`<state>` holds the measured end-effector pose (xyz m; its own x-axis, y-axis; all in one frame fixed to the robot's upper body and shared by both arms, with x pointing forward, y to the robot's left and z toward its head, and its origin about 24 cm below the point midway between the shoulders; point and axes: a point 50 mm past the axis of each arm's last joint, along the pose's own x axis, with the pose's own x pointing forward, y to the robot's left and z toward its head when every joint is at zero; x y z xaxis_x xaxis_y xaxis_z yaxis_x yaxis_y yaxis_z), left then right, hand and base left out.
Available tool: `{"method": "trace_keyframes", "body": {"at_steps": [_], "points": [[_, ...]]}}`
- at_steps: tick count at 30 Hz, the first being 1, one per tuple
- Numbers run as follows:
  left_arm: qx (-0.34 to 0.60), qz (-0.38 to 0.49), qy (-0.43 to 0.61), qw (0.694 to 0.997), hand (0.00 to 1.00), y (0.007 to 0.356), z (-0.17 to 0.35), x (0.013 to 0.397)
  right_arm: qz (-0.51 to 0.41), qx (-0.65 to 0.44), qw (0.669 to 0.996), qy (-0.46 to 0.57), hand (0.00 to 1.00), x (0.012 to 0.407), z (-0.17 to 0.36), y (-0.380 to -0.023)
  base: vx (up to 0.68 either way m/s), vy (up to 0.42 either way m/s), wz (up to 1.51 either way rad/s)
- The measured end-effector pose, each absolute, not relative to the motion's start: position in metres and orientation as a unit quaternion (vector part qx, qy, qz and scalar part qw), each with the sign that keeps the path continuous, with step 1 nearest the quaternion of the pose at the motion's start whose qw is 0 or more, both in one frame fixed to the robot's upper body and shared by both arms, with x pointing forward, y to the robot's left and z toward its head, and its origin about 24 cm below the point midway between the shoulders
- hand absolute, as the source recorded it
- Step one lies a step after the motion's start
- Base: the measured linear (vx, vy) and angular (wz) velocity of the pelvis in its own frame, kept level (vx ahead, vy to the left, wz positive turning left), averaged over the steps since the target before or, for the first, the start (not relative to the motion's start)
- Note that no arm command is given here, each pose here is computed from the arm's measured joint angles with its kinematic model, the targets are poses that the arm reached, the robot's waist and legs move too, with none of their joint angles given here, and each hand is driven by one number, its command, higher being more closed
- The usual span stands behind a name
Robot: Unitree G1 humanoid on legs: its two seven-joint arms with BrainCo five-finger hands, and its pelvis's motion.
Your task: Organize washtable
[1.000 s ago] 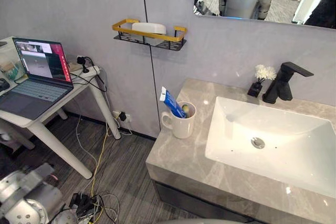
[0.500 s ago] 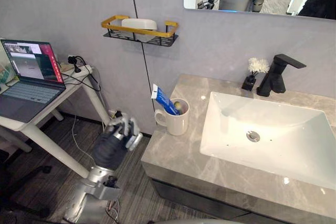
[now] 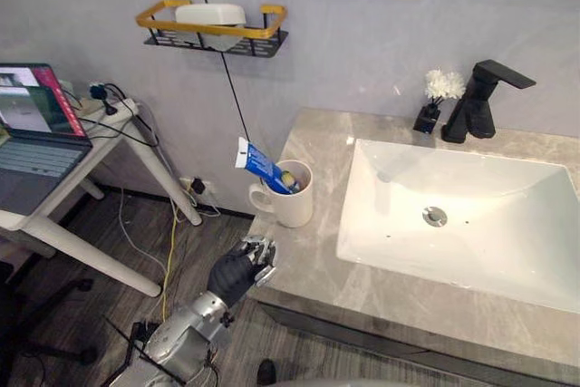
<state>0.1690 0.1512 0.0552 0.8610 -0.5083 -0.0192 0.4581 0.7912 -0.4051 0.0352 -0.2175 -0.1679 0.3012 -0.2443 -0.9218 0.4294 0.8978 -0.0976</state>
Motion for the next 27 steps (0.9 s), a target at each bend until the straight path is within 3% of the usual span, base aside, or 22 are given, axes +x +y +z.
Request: {"method": "trace_keyframes", "body": {"at_steps": [27], "points": [[-0.173, -0.242, 0.034, 0.954, 1.0, 0.126, 0.045, 0.201, -0.187, 0.086, 0.802, 0.561, 0.0, 0.041, -0.17, -0.207, 0.01, -0.005, -0.02]]}}
